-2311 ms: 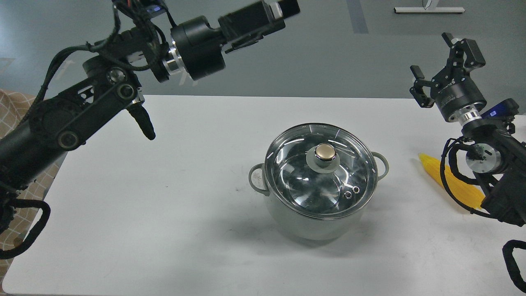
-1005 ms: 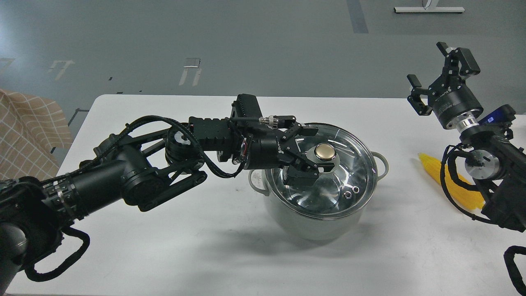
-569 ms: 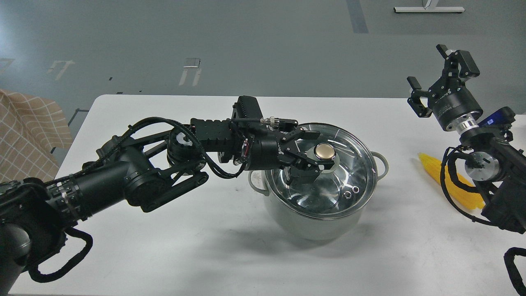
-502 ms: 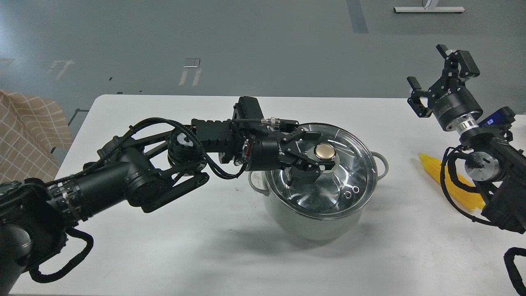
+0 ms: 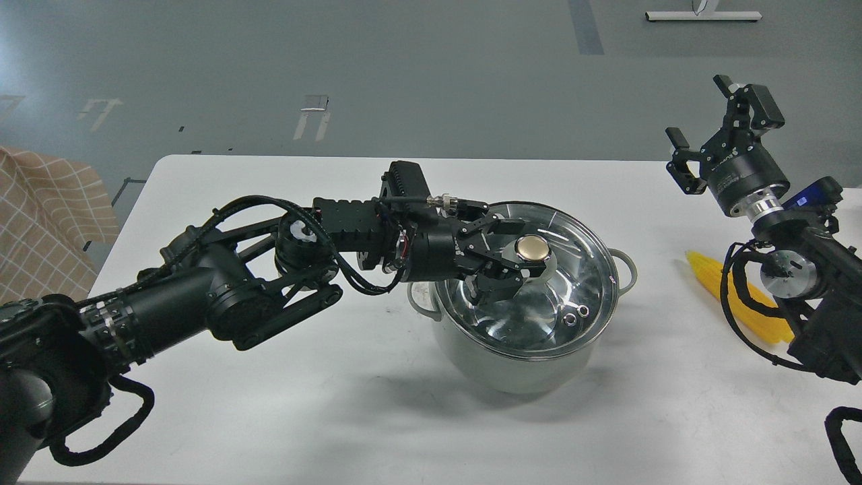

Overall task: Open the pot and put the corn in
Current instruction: 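Lift the glass lid off the pot with the left gripper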

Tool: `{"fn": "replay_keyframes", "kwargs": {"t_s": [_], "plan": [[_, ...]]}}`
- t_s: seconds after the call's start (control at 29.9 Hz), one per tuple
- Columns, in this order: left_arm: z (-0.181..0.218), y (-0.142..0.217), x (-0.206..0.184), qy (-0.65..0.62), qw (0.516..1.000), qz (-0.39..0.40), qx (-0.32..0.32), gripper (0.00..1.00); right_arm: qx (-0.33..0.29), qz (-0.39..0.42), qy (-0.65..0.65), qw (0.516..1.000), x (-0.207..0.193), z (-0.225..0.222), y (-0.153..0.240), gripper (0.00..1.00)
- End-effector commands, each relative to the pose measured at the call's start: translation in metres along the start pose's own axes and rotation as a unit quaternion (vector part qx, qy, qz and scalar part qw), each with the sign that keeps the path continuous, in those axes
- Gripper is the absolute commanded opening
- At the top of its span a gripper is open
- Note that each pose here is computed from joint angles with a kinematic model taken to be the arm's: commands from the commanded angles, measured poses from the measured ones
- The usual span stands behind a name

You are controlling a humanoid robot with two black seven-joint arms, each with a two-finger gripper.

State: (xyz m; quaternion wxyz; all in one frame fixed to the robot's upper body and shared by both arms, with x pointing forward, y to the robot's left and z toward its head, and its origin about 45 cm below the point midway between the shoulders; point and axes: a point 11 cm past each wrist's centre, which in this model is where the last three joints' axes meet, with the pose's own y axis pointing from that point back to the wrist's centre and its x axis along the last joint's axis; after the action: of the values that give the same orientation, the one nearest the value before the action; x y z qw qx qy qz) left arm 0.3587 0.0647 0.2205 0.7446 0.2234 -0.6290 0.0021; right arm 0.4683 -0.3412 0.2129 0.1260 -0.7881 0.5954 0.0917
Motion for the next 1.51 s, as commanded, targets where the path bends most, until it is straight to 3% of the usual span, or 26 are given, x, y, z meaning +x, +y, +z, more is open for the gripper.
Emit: {"fn": "replay_keyframes", "kwargs": {"t_s": [0.0,0.03,0.17,0.44,0.6,0.87,1.0,1.14,1.47], "plan": [[0.000,0.000,0.000,0.000,1.000,0.000,0.000,0.33,0.000,0.000,0.000,1.000,0.000,0.000,0.000,1.00],[0.000,0.000,0.001,-0.001,1.000,0.001,0.001,0.22,0.000,-0.001,0.000,1.000,-0.001,0.001,0.000,1.00],[0.004,-0.003,0.008,-0.006,1.000,0.009,-0.008,0.12,-0.001,0.000,-0.001,1.000,0.000,0.001,0.000,1.00],[0.010,0.010,0.028,-0.030,0.999,0.026,-0.018,0.12,-0.001,0.001,0.001,1.000,0.001,0.000,0.001,1.00],[-0.007,0.049,0.044,-0.068,0.997,0.025,0.009,0.12,-0.001,0.002,0.000,1.000,0.002,0.001,0.002,1.00],[-0.054,0.168,0.049,-0.108,0.987,-0.002,0.115,0.12,-0.002,0.002,0.000,1.000,0.002,0.001,0.003,1.00],[-0.068,0.222,0.023,-0.065,0.983,0.034,0.171,0.14,-0.002,0.001,-0.001,1.000,0.001,0.002,0.002,1.00],[-0.069,0.252,-0.017,-0.043,0.978,0.032,0.204,0.14,-0.003,0.001,-0.001,1.000,0.001,0.003,0.003,1.00],[-0.073,0.288,-0.109,-0.026,0.959,0.054,0.278,0.14,-0.010,0.005,-0.002,1.000,0.004,0.010,0.008,1.00]]}}
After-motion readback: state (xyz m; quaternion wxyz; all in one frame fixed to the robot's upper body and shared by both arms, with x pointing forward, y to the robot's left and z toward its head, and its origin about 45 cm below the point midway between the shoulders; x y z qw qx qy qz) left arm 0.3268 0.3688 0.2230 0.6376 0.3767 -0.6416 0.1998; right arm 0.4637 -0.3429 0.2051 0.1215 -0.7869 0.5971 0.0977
